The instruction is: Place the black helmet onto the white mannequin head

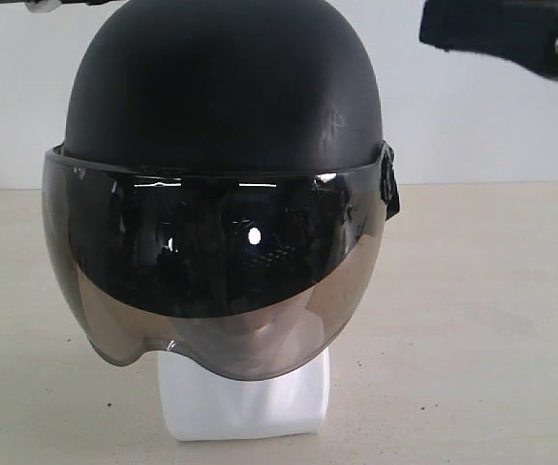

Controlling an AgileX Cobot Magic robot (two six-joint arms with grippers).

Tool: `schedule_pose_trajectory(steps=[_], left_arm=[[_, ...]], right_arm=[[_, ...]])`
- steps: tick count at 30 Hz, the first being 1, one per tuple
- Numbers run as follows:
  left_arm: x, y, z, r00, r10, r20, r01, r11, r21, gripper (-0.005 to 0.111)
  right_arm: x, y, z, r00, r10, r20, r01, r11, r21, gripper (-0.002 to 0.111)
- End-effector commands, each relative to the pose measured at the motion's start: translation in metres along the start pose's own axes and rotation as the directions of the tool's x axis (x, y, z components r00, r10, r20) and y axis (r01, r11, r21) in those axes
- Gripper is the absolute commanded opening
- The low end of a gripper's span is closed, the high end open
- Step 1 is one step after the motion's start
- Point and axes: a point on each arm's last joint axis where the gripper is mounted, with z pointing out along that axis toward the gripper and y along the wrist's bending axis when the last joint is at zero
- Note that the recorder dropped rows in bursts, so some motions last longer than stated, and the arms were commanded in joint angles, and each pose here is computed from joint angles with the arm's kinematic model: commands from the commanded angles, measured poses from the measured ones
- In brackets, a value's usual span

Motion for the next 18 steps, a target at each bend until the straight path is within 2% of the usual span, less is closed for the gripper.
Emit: schedule_pose_trajectory(steps=[1,7,10,13,18], left_arm=[[0.000,0.004,-0.001,0.999,0.052,-0.005,-0.052,0.998,-0.043,0.005],[0.007,0.016,0.001,0.998,0.055,-0.030,-0.057,0.996,-0.073,0.005],[0.015,0.027,0.002,0.999,0.014,-0.042,-0.017,0.998,-0.054,0.005],[0.018,0.034,0.001,0.999,-0.052,-0.010,0.052,0.999,0.003,0.005],[0.009,0.047,-0.001,0.999,-0.043,0.026,0.040,0.993,0.111,0.005]], right_arm=[[-0.022,0.016,0.005,0.993,-0.083,-0.086,0.071,0.989,-0.131,0.000],[-0.036,0.019,0.028,0.974,-0.077,-0.211,0.029,0.975,-0.221,0.000],[-0.039,0.023,0.038,0.953,-0.103,-0.284,0.025,0.964,-0.265,0.000],[-0.038,0.032,0.047,0.932,-0.154,-0.329,0.063,0.961,-0.269,0.000],[-0.031,0.049,0.055,0.886,-0.228,-0.405,0.145,0.964,-0.224,0.000]])
